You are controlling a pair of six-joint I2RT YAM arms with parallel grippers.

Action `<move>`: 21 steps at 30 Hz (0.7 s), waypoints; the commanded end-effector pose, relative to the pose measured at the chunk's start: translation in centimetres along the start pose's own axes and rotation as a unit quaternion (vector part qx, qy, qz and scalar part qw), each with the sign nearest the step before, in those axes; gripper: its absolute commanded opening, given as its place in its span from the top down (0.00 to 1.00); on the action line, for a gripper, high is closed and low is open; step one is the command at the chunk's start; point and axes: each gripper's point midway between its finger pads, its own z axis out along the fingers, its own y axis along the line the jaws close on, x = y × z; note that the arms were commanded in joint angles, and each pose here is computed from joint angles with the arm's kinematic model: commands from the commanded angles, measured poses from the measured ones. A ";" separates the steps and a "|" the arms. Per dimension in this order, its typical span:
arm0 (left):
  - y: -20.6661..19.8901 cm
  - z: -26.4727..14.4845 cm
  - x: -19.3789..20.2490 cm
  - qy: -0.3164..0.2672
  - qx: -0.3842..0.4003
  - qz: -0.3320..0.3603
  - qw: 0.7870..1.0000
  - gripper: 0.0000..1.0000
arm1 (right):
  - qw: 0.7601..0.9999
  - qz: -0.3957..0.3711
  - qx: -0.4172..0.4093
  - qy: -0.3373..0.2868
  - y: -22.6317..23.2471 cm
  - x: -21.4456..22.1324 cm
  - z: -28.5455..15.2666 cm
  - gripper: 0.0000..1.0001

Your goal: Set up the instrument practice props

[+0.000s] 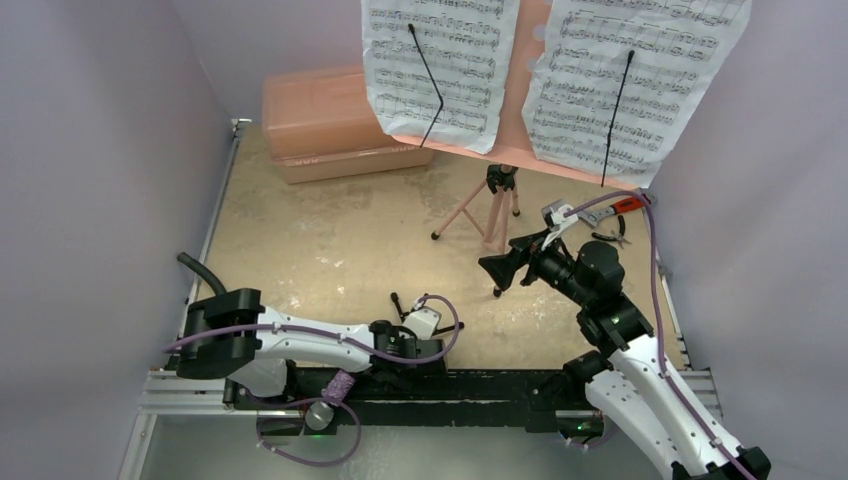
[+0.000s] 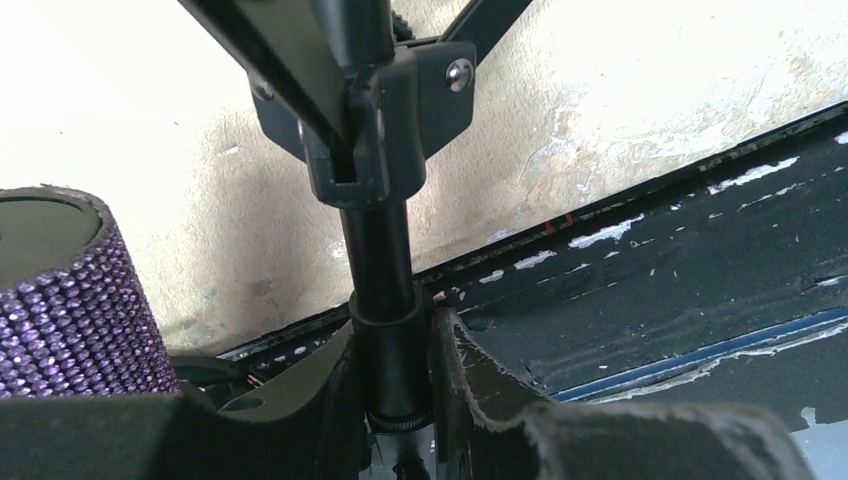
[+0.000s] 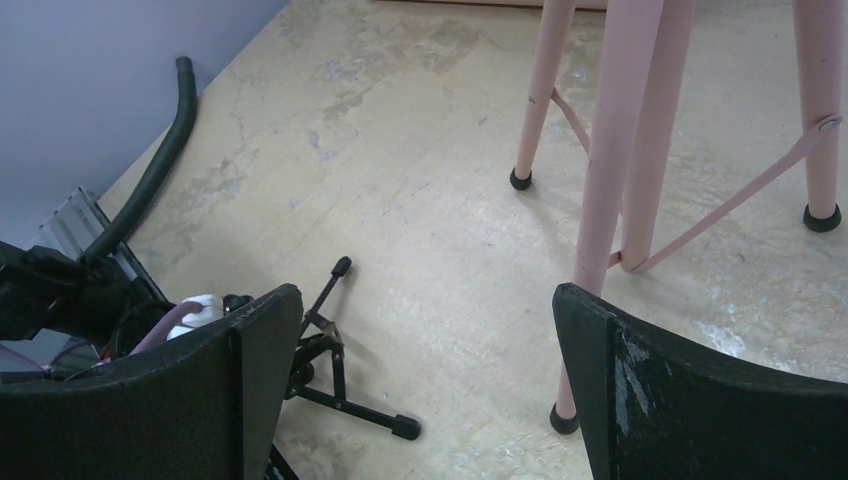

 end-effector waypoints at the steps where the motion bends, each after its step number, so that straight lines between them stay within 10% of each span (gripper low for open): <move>1: -1.3 -0.2 -1.0 0.002 0.017 0.024 1.000 0.88 | 1.000 -0.017 -0.007 -0.023 0.6 -1.6 -0.4 0.02; 21: -7.4 -10.4 -11.1 0.048 0.268 -0.097 0.957 1.00 | 0.999 -0.018 -0.013 -0.033 1.1 -2.1 -0.9 0.02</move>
